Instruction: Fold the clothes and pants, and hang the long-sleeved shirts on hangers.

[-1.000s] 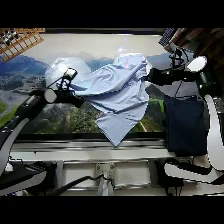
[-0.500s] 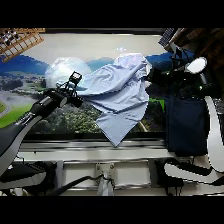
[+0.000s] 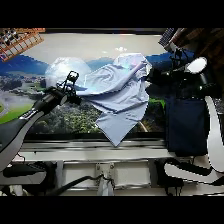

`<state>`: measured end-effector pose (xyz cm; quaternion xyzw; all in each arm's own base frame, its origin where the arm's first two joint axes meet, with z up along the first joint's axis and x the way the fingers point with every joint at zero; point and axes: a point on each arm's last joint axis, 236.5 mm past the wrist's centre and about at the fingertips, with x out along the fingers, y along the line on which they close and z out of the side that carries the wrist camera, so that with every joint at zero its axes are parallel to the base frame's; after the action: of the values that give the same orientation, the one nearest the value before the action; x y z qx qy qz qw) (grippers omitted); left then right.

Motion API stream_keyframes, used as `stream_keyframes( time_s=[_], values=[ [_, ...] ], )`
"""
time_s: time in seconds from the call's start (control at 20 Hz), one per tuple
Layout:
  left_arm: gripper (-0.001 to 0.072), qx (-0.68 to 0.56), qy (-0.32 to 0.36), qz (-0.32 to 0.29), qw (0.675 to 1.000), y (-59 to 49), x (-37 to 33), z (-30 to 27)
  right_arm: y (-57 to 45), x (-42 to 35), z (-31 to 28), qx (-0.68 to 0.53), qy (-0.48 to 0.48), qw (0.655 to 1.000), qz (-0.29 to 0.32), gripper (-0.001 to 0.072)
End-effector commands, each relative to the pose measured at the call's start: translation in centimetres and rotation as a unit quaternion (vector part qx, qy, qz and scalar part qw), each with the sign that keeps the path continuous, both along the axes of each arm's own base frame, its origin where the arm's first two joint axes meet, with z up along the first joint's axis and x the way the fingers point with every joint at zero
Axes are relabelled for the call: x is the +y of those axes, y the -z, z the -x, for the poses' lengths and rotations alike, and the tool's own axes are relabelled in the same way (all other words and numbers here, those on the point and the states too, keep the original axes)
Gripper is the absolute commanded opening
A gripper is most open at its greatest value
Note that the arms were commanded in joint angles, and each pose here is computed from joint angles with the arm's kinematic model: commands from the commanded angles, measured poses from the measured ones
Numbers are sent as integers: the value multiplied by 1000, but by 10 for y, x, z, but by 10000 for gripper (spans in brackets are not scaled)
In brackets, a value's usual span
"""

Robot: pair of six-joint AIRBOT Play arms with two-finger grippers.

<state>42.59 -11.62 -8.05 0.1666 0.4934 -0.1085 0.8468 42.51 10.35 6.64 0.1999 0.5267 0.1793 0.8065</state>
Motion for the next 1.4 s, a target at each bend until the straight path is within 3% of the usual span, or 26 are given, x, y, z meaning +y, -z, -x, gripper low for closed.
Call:
stream_keyframes(
  time_s=[0.0, 0.2, 0.35, 0.65, 0.85, 1.15, 1.35],
  values=[
    [13, -35, -16, 3, 999, -43, 17, -8, 4, 5, 17, 25, -28, 999, 1, 324],
    [12, -91, -33, 7, 995, -113, 43, -1, 16, 5, 64, 38, -20, 999, 1, 324],
    [11, -124, -36, 16, 992, -149, 48, 7, 37, -8, 109, 51, 42, 998, 12, 325],
    [11, -126, -33, 6, 992, -167, 56, 23, 101, -16, 174, 146, 97, 984, 20, 355],
    [10, -123, -25, -1, 992, -165, 56, 23, 124, -21, 167, 150, 133, 980, 16, 352],
    [10, -154, -18, 9, 988, -176, 50, 13, 161, 9, 158, 220, 145, 963, -59, 344],
    [10, -167, -15, 14, 986, -180, 48, 9, 177, 8, 145, 226, 172, 956, -69, 343]
  ],
)
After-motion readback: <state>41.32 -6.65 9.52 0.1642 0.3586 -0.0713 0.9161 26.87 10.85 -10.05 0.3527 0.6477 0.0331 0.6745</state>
